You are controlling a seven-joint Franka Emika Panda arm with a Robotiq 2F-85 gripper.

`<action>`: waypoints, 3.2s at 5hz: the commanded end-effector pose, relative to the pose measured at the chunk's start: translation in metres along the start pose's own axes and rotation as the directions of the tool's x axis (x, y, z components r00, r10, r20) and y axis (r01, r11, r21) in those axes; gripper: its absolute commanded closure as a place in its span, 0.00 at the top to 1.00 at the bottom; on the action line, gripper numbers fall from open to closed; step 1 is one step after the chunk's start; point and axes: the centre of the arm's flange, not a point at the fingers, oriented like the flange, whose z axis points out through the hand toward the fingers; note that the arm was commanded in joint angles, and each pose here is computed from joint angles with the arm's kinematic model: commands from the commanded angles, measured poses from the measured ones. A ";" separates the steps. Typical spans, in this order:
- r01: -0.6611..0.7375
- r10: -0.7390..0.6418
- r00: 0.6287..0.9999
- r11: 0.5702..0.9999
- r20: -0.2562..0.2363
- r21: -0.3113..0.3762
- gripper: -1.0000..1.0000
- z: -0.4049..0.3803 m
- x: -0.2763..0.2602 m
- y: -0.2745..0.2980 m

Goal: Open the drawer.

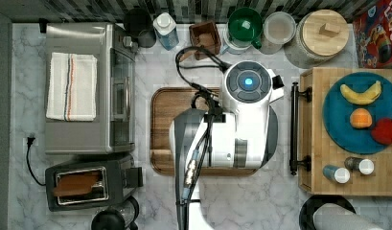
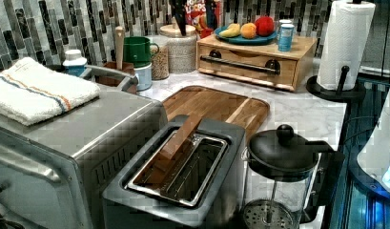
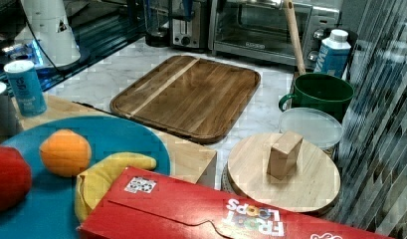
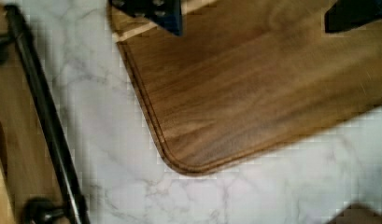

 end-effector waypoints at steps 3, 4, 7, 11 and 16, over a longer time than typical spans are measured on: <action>0.367 -0.370 0.929 0.925 -0.014 -0.099 1.00 0.042 0.028 0.126; 0.361 -0.366 0.930 0.927 -0.041 -0.103 1.00 0.053 0.030 0.134; 0.367 -0.373 0.927 0.923 -0.034 -0.116 1.00 0.103 0.038 0.153; 0.374 -0.386 0.921 0.915 -0.053 -0.151 1.00 0.173 0.027 0.165; 0.365 -0.369 0.928 0.928 -0.056 -0.071 1.00 0.188 0.030 0.084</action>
